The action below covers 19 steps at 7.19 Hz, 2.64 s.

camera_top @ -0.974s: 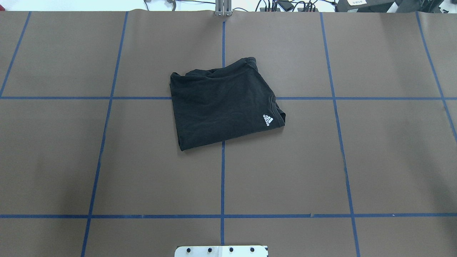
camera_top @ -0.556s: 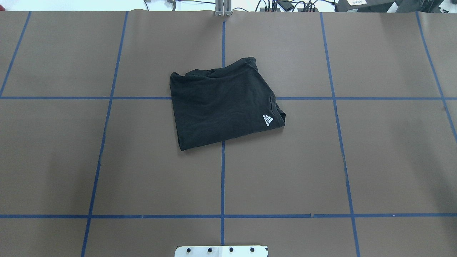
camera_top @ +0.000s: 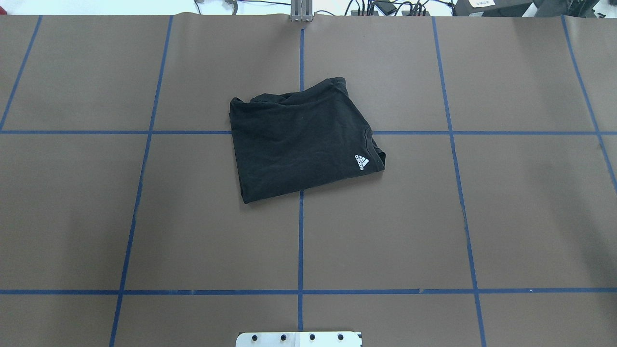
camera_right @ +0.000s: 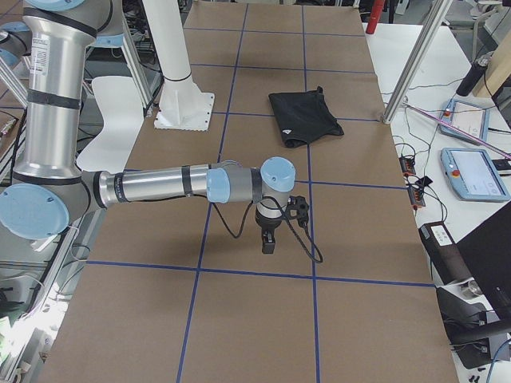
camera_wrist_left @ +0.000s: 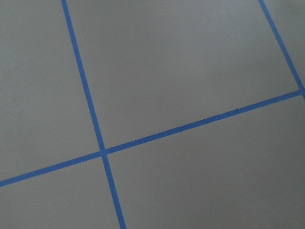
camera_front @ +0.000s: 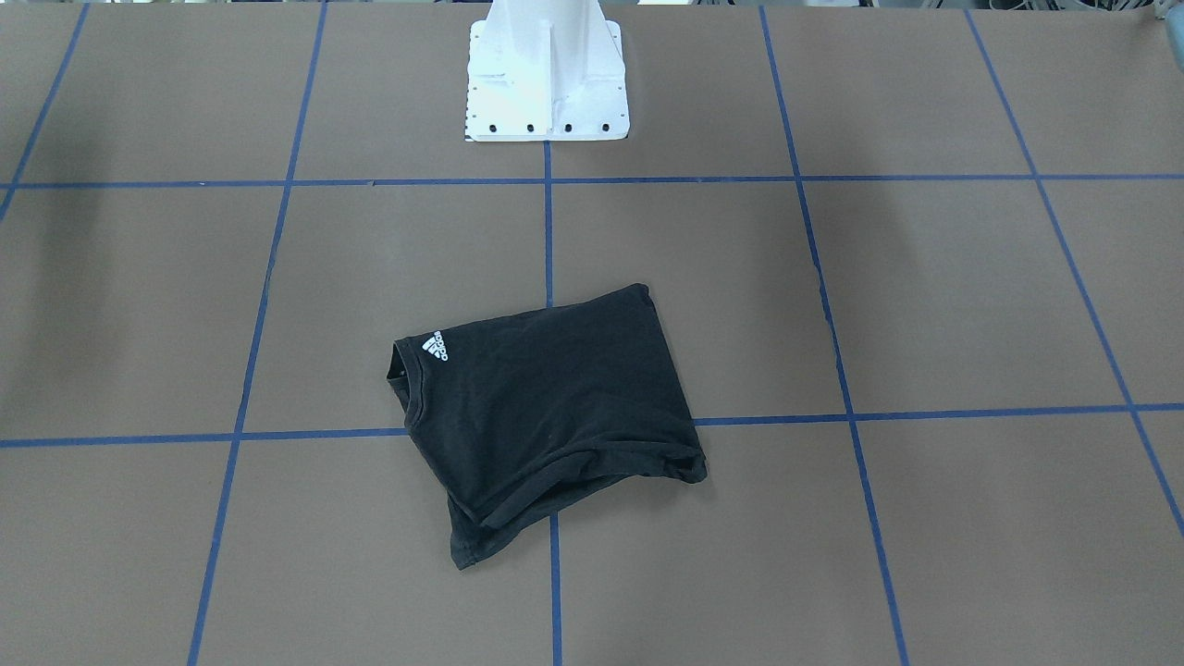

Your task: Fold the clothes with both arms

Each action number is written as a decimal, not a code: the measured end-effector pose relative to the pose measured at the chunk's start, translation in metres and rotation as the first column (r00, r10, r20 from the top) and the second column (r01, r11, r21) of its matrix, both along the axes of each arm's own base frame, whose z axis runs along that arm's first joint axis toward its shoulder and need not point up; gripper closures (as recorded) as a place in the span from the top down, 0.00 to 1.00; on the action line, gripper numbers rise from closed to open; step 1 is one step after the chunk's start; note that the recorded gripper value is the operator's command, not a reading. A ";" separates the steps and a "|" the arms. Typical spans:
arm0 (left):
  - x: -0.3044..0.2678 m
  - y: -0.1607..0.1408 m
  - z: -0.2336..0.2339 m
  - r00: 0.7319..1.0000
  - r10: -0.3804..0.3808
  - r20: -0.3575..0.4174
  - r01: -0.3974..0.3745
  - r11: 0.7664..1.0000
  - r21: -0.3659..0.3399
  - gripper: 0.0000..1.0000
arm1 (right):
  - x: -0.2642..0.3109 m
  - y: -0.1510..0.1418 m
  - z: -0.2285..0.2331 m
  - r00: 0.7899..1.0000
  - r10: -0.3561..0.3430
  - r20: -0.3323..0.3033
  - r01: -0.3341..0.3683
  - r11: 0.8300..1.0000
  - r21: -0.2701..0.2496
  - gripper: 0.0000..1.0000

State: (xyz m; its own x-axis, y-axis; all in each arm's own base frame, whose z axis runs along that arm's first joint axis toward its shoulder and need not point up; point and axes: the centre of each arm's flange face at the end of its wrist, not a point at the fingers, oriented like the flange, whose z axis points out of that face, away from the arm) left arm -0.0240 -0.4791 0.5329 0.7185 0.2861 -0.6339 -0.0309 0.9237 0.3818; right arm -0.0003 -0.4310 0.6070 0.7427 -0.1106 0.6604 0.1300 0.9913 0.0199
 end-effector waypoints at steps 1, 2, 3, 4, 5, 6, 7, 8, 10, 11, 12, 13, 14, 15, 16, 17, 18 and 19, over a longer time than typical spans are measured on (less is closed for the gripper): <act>0.000 0.001 0.003 1.000 0.001 -0.007 -0.001 1.000 -0.012 0.99 | 0.000 0.000 0.004 1.000 0.001 -0.005 -0.001 1.000 -0.006 1.00; 0.002 0.006 0.008 0.999 0.012 -0.040 -0.014 0.999 -0.034 0.99 | -0.001 -0.003 0.001 1.000 0.001 0.000 -0.001 1.000 -0.001 1.00; 0.003 0.014 0.017 0.997 0.021 -0.069 -0.025 0.998 -0.060 0.99 | -0.003 -0.007 -0.004 1.000 -0.001 0.025 0.001 1.000 0.004 1.00; 0.002 0.021 0.028 0.998 0.017 -0.067 -0.023 0.996 -0.082 0.99 | -0.004 -0.007 -0.006 0.998 0.001 0.058 -0.001 1.000 0.000 1.00; 0.001 0.025 0.033 0.999 0.010 -0.050 -0.015 0.996 -0.090 0.99 | -0.001 -0.004 -0.005 0.997 0.007 0.072 -0.006 1.000 -0.008 1.00; 0.000 0.024 0.037 0.999 0.005 -0.041 -0.009 0.995 -0.100 0.99 | 0.002 0.000 -0.001 0.997 0.015 0.076 -0.014 1.000 -0.018 1.00; 0.001 0.022 0.037 0.999 -0.003 -0.041 -0.002 0.994 -0.111 0.99 | 0.004 0.004 0.002 0.997 0.020 0.075 -0.018 0.999 -0.027 1.00; 0.001 0.020 0.034 0.999 -0.010 -0.043 0.005 0.993 -0.117 0.99 | 0.005 0.006 0.001 0.997 0.022 0.076 -0.020 0.999 -0.026 1.00; 0.001 0.018 0.026 0.999 -0.013 -0.046 0.008 0.994 -0.110 0.99 | 0.006 0.006 -0.004 0.997 0.022 0.077 -0.021 1.000 -0.015 1.00; 0.001 0.019 0.026 0.999 -0.013 -0.046 0.008 0.994 -0.109 0.99 | 0.006 0.005 -0.006 0.997 0.022 0.078 -0.022 1.000 -0.010 1.00; 0.001 0.020 0.027 0.999 -0.013 -0.046 0.008 0.994 -0.111 0.99 | 0.006 0.004 -0.006 0.997 0.023 0.078 -0.022 1.000 -0.008 1.00; 0.001 0.020 0.028 0.999 -0.013 -0.046 0.008 0.994 -0.114 0.99 | 0.006 0.004 -0.007 0.997 0.022 0.079 -0.022 1.000 -0.006 1.00; 0.001 0.020 0.028 0.999 -0.013 -0.047 0.007 0.993 -0.115 0.99 | 0.006 0.003 -0.008 0.997 0.023 0.080 -0.023 1.000 -0.005 1.00; 0.001 0.021 0.028 0.999 -0.013 -0.047 0.007 0.993 -0.114 0.99 | 0.006 0.003 -0.007 0.997 0.023 0.079 -0.023 1.000 -0.006 1.00; 0.001 0.021 0.027 0.999 -0.013 -0.047 0.007 0.993 -0.114 0.99 | 0.006 0.003 -0.007 0.997 0.023 0.079 -0.023 1.000 -0.007 1.00; 0.000 0.022 0.027 0.999 -0.013 -0.048 0.008 0.994 -0.113 0.99 | 0.006 0.002 -0.007 0.997 0.023 0.078 -0.023 1.000 -0.007 1.00; 0.000 0.022 0.026 0.999 -0.013 -0.048 0.008 0.994 -0.112 0.99 | 0.006 0.002 -0.007 0.997 0.023 0.078 -0.023 1.000 -0.007 1.00; 0.000 0.022 0.026 0.999 -0.013 -0.049 0.008 0.994 -0.111 0.99 | 0.006 0.002 -0.007 0.997 0.023 0.078 -0.023 1.000 -0.007 1.00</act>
